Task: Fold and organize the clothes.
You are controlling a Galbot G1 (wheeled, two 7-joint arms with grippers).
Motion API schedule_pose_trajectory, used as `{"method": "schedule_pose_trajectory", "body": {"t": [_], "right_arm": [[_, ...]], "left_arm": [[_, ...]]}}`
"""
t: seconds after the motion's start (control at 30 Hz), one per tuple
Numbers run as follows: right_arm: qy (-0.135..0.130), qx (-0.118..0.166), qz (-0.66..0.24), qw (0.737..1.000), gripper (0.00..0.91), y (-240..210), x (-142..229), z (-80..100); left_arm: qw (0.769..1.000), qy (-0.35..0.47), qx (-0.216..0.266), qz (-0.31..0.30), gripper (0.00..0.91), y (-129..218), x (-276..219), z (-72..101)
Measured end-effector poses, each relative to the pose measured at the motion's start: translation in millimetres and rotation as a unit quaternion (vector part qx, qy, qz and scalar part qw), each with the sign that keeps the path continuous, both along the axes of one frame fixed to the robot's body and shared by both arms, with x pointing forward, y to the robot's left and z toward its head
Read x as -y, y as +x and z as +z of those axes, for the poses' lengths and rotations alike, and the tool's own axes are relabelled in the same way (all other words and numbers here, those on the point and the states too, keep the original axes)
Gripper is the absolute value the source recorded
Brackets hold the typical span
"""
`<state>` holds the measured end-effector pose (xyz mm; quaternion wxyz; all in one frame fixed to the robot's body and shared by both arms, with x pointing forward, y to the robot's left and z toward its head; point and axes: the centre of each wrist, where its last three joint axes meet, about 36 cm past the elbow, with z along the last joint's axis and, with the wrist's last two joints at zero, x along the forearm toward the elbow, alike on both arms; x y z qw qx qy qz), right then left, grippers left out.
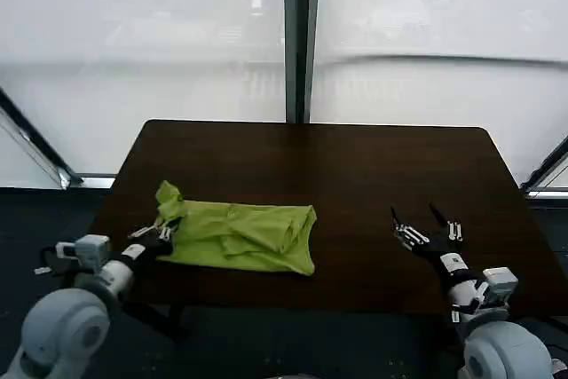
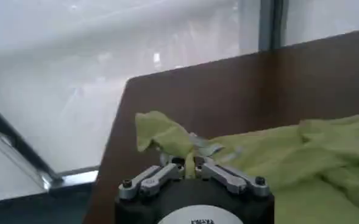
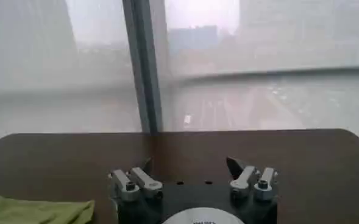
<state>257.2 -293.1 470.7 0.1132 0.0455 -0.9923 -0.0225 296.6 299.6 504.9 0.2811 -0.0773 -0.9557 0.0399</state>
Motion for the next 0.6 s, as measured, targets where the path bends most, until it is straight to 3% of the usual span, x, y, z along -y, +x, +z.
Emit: {"method": "schedule_pose_trajectory", "body": {"t": [0.3,0.6], "right_arm": [[-0.007,-0.001,-0.015,1.000,0.878,-8,-2,-1.4],[-0.004,-0.004,-0.021,1.000,0.878,-7,-4,-7.0]], "left_arm": [[0.995,-0.089,-0.005,-0.043,0.000,21,52,-10.1],[0.988,-0.129,-0.024,-0.086,0.000,16,97,-18.7]]}}
